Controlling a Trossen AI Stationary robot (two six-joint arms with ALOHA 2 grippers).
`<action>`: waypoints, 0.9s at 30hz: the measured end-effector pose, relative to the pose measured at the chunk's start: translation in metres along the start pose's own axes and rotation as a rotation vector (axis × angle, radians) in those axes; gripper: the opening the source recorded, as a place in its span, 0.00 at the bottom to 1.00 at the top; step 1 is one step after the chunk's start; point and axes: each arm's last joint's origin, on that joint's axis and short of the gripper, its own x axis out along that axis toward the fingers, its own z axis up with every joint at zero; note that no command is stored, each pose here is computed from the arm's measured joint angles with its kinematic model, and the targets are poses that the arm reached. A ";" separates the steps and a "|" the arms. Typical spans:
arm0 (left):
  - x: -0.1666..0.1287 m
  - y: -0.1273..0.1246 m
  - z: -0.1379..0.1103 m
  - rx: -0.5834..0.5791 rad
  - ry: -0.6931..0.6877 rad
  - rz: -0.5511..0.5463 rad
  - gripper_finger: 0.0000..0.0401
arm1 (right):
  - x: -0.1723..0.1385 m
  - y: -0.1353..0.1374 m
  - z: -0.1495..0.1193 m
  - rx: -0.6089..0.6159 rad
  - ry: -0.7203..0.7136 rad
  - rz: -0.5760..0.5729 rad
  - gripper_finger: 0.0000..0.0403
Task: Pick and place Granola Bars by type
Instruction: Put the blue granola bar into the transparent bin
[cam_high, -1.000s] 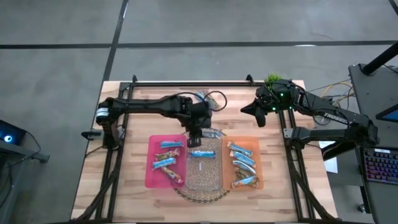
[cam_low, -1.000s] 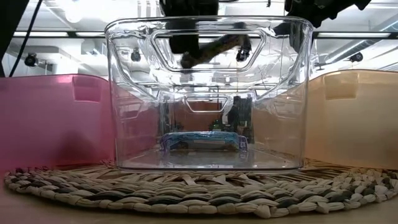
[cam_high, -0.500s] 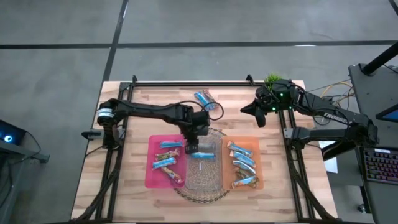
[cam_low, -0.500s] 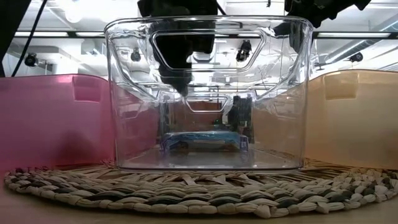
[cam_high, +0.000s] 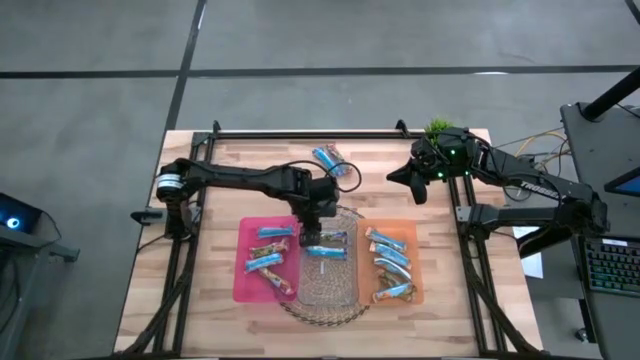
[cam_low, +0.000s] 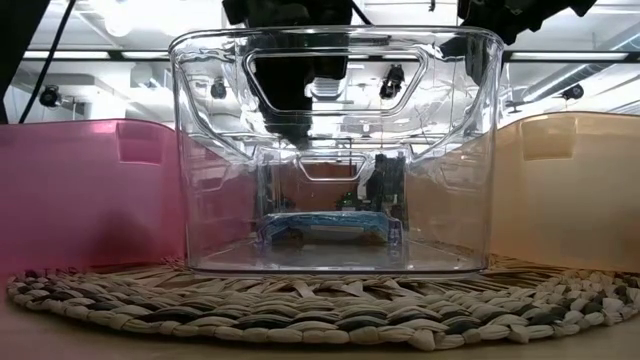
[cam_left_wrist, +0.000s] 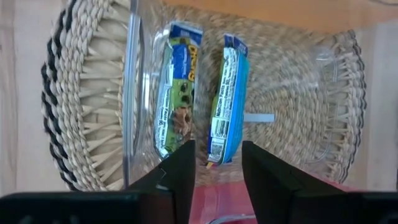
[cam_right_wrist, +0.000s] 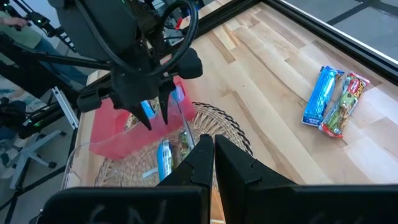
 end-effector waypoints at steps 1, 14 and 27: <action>-0.001 0.000 0.001 0.007 -0.004 0.000 0.28 | 0.000 0.000 0.000 0.000 0.000 0.000 0.02; -0.029 -0.009 0.019 0.071 -0.138 -0.004 0.01 | 0.000 0.000 0.000 0.000 0.000 0.000 0.02; -0.104 -0.010 -0.002 0.159 -0.476 0.010 0.00 | 0.004 0.000 0.003 0.014 -0.022 0.008 0.02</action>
